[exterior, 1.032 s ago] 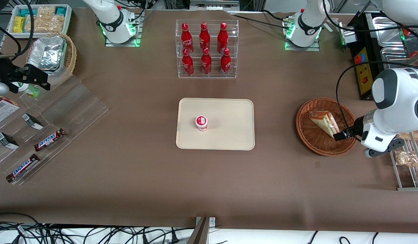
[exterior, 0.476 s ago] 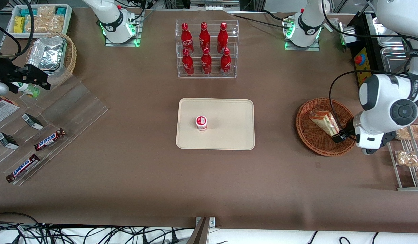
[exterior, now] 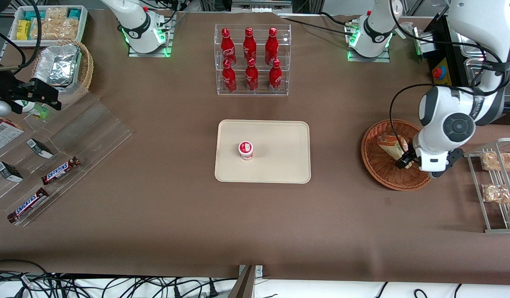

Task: Place sandwich from basket to tray
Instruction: 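Descend the left gripper around the sandwich's upright edge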

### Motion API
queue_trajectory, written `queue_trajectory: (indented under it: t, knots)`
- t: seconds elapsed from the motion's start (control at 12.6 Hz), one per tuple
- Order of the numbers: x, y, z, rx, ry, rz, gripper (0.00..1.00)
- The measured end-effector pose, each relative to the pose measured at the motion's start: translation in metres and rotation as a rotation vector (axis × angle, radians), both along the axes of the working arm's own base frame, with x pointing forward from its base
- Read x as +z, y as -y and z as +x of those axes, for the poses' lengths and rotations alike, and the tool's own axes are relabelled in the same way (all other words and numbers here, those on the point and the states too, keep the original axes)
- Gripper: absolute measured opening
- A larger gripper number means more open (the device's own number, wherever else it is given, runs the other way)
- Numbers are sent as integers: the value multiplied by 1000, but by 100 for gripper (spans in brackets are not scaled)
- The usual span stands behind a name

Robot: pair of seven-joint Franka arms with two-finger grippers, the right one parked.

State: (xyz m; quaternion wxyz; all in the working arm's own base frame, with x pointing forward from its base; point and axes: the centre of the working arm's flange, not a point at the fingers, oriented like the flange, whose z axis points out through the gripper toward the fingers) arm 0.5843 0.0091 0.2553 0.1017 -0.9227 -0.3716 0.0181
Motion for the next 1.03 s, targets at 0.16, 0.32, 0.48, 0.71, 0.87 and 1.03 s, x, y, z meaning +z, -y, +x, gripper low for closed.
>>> queue_trajectory:
  t: [0.16, 0.32, 0.48, 0.71, 0.87, 1.03]
  knots:
    - [-5, 9, -5, 4, -6, -1, 100]
    - [-8, 14, -8, 11, -11, -1, 100]
    - [-12, 18, -12, 12, -22, -2, 100]
    - [-17, 18, -17, 3, -35, 6, 100]
    - [-18, 18, -20, -6, -40, 17, 100]
    - [-14, 17, -21, -8, -42, 22, 100]
